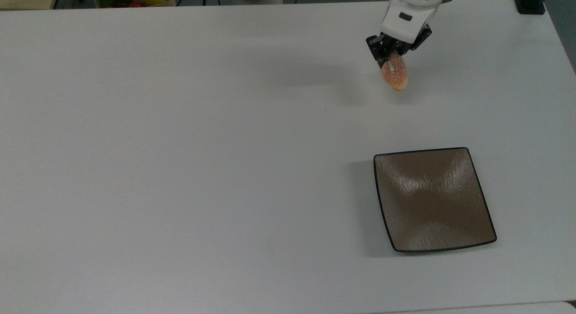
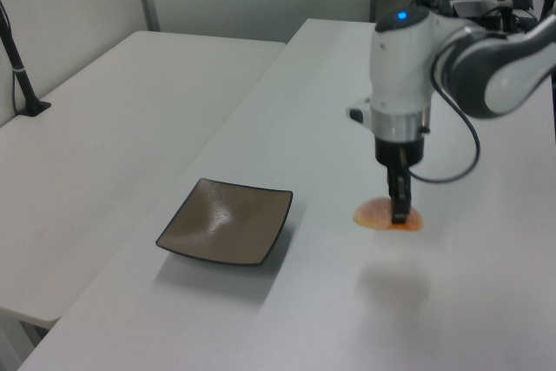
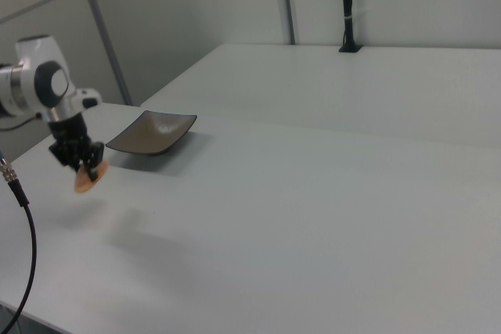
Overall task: Bread is placed on a ceramic plate
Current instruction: 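Close the gripper on the bread roll and lift it, then carry the bread roll over the brown square plate and lower it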
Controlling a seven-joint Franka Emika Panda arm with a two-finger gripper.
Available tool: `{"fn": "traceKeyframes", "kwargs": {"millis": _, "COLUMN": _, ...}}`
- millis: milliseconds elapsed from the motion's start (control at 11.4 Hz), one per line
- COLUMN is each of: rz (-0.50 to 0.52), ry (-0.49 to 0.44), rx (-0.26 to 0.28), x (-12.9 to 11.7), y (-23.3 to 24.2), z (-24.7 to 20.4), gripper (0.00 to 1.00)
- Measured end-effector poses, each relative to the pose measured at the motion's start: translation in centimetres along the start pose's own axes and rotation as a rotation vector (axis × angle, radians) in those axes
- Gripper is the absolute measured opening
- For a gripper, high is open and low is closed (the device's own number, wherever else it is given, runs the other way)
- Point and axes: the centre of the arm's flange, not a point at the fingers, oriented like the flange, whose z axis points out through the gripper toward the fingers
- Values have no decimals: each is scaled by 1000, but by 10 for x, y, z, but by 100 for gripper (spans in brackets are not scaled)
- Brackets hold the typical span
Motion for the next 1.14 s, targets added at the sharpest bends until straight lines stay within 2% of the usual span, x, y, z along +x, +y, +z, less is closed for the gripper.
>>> {"fn": "traceKeyframes", "kwargs": {"millis": 263, "rz": 79, "ry": 44, "rx": 13, "x": 35, "y": 45, "z": -52, "gripper": 32}}
{"fn": "traceKeyframes", "kwargs": {"millis": 438, "rz": 129, "ry": 74, "rx": 33, "x": 67, "y": 74, "z": -62, "gripper": 32}}
{"fn": "traceKeyframes", "kwargs": {"millis": 701, "rz": 171, "ry": 159, "rx": 73, "x": 115, "y": 101, "z": -61, "gripper": 32}}
{"fn": "traceKeyframes", "kwargs": {"millis": 789, "rz": 171, "ry": 203, "rx": 89, "x": 126, "y": 100, "z": -57, "gripper": 32}}
{"fn": "traceKeyframes", "kwargs": {"millis": 1139, "rz": 139, "ry": 364, "rx": 91, "x": 160, "y": 76, "z": -7, "gripper": 33}}
